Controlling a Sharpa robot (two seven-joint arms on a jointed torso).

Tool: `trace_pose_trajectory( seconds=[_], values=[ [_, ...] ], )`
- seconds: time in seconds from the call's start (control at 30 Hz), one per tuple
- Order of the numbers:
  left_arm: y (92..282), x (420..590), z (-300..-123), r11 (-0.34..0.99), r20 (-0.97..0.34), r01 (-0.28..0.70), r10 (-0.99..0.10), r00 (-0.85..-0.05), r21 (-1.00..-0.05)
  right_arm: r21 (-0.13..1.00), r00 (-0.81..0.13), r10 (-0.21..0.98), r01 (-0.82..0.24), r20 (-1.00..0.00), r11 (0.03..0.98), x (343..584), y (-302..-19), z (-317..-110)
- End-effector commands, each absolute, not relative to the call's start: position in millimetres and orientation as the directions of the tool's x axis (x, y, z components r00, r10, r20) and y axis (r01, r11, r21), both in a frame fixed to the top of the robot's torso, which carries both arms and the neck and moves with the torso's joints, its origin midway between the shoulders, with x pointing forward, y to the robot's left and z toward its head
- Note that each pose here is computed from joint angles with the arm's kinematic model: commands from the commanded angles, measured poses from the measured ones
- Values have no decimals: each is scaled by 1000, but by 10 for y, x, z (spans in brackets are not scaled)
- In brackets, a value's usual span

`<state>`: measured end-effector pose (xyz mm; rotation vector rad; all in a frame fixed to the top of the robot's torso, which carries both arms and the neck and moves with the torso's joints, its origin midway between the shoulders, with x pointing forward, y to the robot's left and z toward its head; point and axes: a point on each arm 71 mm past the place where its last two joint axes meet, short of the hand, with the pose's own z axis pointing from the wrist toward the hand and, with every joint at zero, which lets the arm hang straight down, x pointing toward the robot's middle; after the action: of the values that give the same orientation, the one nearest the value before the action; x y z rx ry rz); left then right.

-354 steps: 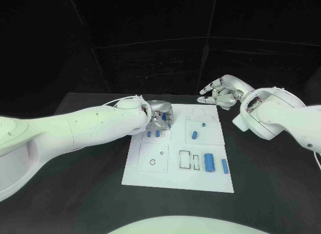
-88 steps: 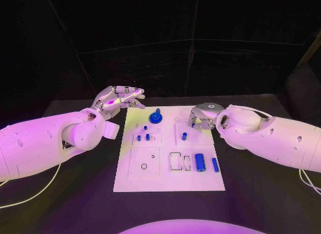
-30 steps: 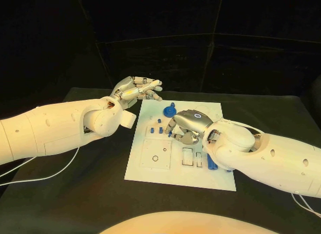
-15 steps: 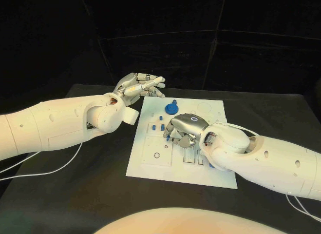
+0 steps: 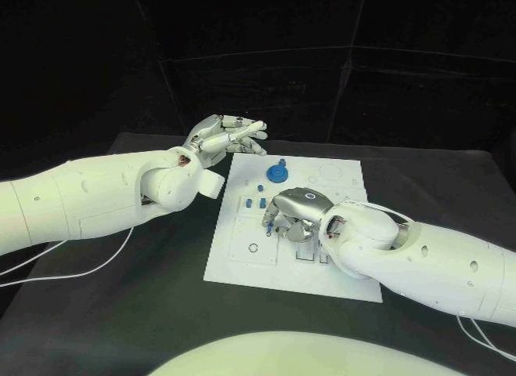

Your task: Assemble the parts on the task board

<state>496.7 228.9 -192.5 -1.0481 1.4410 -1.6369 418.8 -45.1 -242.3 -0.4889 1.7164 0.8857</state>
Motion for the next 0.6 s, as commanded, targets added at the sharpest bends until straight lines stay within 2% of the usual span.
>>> trace_pose_trajectory(
  seconds=[0.03,0.6],
  values=[
    [2281,4968,-1911,-139,126,-1,-895,-428,-990,313,-327,97,-714,-940,626,4175,-433,-2430],
    [2286,4972,-1915,-137,126,-4,-895,-428,-991,314,-336,87,-713,-938,627,4165,-423,-2469]
  ],
)
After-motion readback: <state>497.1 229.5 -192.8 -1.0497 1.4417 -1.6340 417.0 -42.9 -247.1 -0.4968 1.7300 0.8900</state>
